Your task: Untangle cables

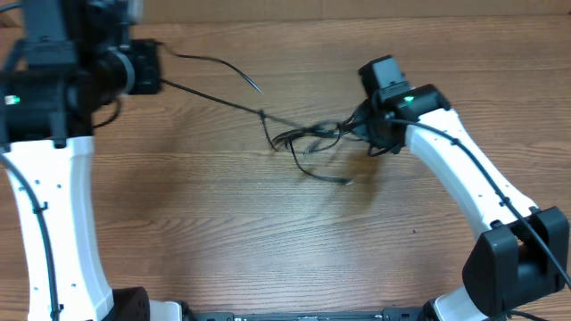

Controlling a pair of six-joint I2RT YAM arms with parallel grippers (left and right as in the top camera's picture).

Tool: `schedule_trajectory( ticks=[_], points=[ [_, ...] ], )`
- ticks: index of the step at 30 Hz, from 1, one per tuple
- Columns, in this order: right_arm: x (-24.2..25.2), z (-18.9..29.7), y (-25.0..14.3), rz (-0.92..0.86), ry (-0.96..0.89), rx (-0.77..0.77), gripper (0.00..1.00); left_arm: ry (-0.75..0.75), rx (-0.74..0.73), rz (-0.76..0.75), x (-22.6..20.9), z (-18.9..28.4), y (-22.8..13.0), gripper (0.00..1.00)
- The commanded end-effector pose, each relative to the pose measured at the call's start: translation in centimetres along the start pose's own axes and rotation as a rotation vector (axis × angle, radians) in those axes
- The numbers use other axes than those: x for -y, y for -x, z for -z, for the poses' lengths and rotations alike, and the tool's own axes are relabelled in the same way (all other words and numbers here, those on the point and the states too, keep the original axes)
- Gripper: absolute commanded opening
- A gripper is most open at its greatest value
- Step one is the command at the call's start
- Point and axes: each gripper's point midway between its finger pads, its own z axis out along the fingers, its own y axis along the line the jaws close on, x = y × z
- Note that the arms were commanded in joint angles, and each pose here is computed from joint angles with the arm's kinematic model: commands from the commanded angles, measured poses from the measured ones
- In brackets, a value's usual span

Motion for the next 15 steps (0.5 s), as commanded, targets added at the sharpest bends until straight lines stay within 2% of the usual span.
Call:
schedule_trajectory(
  ticks=[1, 6, 12, 15],
  points=[
    [2.0, -0.1, 1.7, 0.007, -0.071, 0.055, 0.04, 0.081, 0.081, 0.039, -2.6, 2.5, 1.3, 0.04],
    [2.8, 0.2, 2.4, 0.024, -0.088, 0.071, 0.04, 0.137, 0.114, 0.079, -4.8, 3.1, 2.0, 0.04],
    [6.5, 1.3, 4.8, -0.012, -0.236, 0.157, 0.04, 0.380, 0.168, 0.218, -10.1, 4.6, 2.3, 0.04],
    [8.6, 1.8, 5.9, -0.046, -0.294, 0.176, 0.04, 0.420, 0.182, 0.279, -11.5, 5.2, 2.2, 0.04]
  ],
)
